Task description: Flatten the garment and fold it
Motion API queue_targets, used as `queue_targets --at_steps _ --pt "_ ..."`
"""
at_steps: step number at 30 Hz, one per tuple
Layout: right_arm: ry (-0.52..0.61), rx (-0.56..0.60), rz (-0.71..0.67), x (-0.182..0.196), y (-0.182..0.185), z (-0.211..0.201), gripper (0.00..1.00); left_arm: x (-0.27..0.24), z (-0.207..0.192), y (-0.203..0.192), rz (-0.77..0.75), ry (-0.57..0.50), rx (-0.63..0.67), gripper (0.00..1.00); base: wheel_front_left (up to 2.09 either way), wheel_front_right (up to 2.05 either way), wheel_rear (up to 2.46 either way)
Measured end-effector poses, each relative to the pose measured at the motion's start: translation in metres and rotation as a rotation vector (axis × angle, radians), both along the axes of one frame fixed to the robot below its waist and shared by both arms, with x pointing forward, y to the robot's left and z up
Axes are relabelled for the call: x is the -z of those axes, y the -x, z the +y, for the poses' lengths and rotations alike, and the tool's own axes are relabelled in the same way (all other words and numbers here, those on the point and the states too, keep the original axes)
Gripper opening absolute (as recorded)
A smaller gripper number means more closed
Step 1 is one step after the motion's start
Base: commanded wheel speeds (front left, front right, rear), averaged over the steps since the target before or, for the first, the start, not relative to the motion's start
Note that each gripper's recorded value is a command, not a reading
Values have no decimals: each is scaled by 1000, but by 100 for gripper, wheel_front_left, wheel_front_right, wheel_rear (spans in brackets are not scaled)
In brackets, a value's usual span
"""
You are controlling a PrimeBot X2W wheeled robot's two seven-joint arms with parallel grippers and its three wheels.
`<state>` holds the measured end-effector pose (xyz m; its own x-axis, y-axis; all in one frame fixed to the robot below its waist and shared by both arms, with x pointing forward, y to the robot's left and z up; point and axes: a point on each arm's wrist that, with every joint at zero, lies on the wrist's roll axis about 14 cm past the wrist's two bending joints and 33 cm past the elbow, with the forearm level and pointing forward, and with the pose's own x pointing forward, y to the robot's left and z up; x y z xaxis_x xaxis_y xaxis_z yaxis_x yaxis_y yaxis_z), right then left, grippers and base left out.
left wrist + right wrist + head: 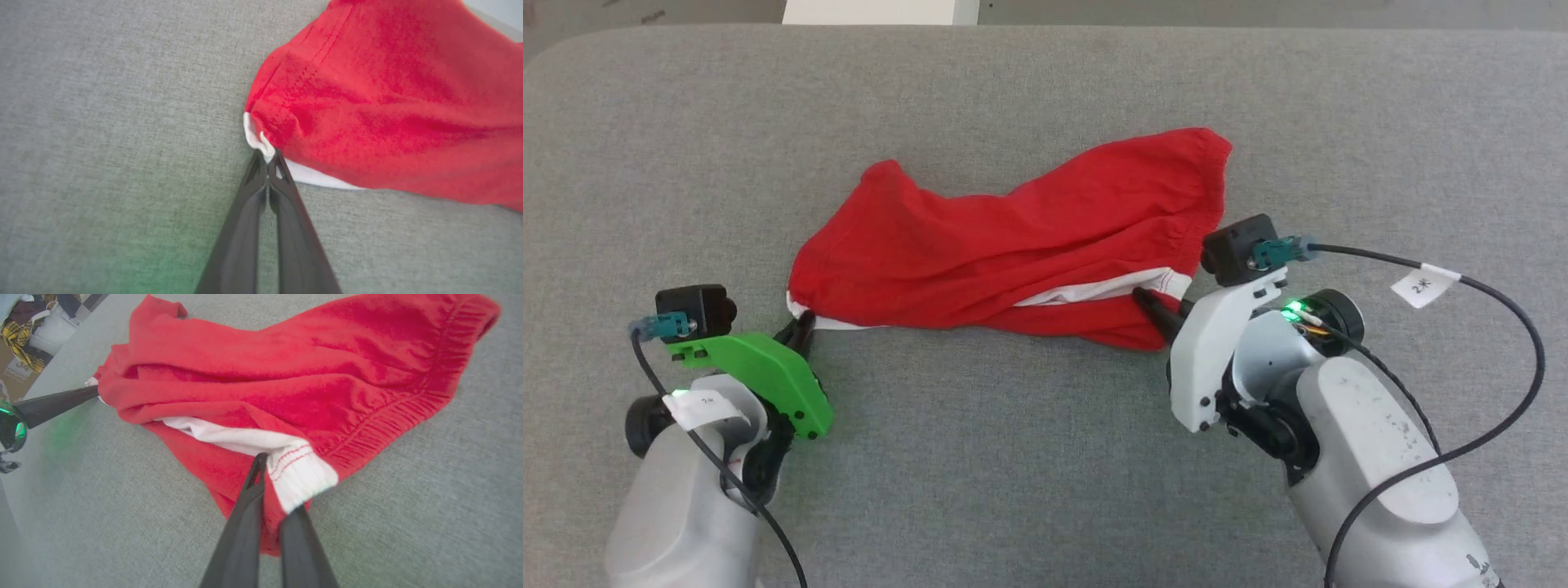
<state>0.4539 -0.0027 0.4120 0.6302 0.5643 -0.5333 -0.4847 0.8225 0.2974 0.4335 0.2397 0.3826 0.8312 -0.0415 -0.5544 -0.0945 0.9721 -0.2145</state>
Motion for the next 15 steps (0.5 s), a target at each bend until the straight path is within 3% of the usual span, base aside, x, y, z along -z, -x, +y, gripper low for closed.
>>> queue_targets --at_steps 4,8,15 --pt "-49 29 -26 -16 -5 -2 0 -22 -7 -9 -99 96 -37 0 0 0 0" --pt "-156 65 -69 -56 -17 -5 0 -88 -2 -32 -316 137 -56 0 0 0 0" --pt "-346 85 -248 -181 -35 -20 0 -249 1 -50 -706 163 -6 0 0 0 0"
